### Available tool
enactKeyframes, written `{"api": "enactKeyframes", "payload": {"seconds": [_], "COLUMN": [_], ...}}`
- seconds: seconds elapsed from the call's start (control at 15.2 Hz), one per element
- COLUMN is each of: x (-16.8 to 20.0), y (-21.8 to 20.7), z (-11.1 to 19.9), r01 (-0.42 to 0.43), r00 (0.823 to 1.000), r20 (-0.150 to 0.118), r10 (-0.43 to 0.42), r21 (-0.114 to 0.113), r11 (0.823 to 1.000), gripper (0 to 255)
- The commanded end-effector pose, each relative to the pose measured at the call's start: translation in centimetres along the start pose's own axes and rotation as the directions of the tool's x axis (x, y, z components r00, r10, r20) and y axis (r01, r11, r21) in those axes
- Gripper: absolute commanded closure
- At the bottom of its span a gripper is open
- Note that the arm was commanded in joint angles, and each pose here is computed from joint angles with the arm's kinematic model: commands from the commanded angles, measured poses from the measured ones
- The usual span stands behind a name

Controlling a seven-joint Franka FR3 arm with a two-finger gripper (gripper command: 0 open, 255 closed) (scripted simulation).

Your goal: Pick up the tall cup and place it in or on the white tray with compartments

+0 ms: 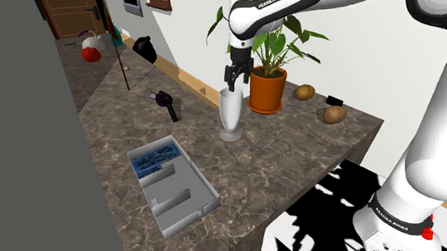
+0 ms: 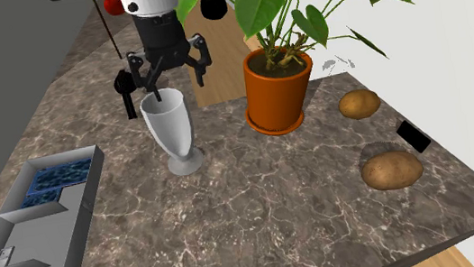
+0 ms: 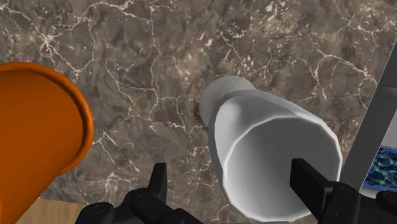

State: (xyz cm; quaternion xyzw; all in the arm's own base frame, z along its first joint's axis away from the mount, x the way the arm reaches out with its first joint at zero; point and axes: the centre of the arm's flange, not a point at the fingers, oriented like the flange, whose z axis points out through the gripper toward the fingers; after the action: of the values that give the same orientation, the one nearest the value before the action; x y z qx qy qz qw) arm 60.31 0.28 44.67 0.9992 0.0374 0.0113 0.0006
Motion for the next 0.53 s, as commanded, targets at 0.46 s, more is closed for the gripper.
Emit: {"api": "enactKeyframes", "payload": {"seconds": [0.46], "x": [0.6], "y": [0.0], "z": [4.1], "r01": [0.001], "r00": [1.0], "r20": [-0.001], "r10": [-0.001], "r21": [0.001], "r11": [1.0], "gripper": [0]}}
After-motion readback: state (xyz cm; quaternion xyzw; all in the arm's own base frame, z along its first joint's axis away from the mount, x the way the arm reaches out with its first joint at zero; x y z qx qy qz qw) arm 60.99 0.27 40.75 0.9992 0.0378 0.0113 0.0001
